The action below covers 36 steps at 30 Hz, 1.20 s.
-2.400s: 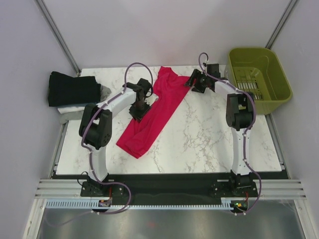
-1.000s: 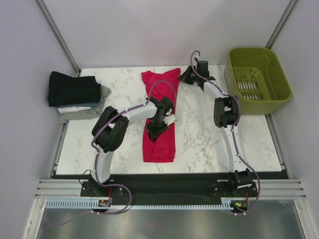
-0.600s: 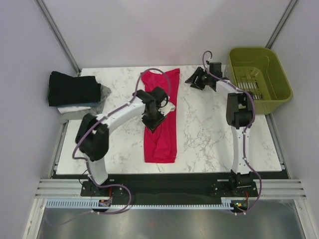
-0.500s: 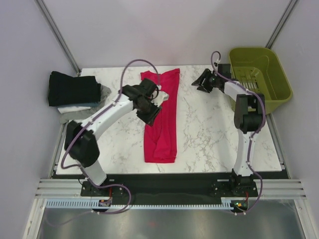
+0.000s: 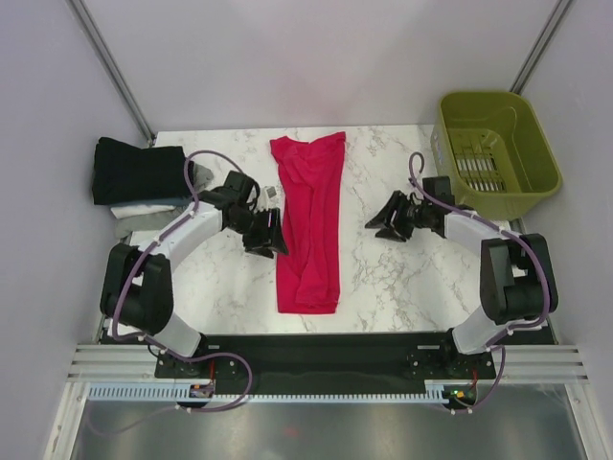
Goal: Fold and stack the t-shirts
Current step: Fold the tshirt
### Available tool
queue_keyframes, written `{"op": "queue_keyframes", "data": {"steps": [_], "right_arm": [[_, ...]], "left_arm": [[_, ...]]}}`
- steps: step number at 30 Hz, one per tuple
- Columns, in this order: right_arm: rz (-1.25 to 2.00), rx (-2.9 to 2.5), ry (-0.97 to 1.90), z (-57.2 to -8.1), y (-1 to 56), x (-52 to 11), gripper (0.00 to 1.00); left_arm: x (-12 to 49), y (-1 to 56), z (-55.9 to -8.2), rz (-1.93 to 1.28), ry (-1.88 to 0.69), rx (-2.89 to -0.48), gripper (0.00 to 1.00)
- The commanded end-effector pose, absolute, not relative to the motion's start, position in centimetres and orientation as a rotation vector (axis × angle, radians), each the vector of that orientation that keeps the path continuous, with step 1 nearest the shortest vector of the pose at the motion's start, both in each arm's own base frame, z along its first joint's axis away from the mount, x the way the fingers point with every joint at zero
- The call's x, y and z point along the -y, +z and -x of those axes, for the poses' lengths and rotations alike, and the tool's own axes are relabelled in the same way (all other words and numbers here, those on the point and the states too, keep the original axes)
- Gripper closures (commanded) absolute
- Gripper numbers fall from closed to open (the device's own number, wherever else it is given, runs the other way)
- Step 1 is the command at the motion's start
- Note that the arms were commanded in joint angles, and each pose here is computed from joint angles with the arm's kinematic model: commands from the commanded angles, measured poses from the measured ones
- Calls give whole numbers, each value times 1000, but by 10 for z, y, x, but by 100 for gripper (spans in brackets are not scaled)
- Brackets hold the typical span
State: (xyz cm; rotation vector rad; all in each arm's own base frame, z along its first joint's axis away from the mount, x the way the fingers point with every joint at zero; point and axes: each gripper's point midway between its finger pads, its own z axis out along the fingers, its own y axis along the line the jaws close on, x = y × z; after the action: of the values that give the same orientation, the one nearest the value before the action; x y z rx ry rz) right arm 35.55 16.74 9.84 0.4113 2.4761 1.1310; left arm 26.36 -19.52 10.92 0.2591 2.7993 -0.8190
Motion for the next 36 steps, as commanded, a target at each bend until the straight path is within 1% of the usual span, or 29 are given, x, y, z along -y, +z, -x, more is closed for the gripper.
{"op": "queue_keyframes", "data": {"steps": [1, 2, 4, 5, 8, 10, 13, 16, 19, 21, 25, 30, 36], "right_arm": [[-485, -2552, 1214, -311, 84, -170, 44], [-506, -2596, 1229, -290, 72, -172, 44], [-501, -2639, 1272, -266, 64, -178, 45], [-500, -2679, 1282, -246, 54, -183, 45], [-466, -2686, 1319, -222, 49, -195, 45], [-473, -2671, 1341, -217, 50, -201, 45], [-427, -2724, 1345, -198, 43, -212, 44], [-391, -2785, 1350, -189, 35, -223, 44], [-375, -2834, 1347, -191, 29, -237, 44], [-336, -2800, 1370, -203, 33, -248, 44], [-307, -2822, 1377, -204, 27, -263, 44], [-291, -2848, 1387, -197, 24, -271, 44], [-291, -2878, 1364, -192, 23, -268, 44]], "left_arm": [[223, 117, -246, -12, -1151, -2769, 41], [222, 111, -239, 8, -1163, -2792, 41], [214, 96, -219, 45, -1150, -2846, 42], [211, 91, -214, 80, -1148, -2865, 42], [202, 73, -196, 191, -1121, -2911, 43], [197, 64, -184, 222, -1103, -2929, 44], [189, 54, -176, 271, -1047, -2946, 44], [182, 44, -171, 304, -994, -2959, 44], [179, 33, -167, 363, -968, -2972, 44], [179, 26, -168, 413, -968, -2981, 44], [181, 14, -170, 479, -966, -2989, 43], [186, 7, -181, 515, -975, -2981, 43], [184, 4, -176, 542, -959, -3004, 43]]}}
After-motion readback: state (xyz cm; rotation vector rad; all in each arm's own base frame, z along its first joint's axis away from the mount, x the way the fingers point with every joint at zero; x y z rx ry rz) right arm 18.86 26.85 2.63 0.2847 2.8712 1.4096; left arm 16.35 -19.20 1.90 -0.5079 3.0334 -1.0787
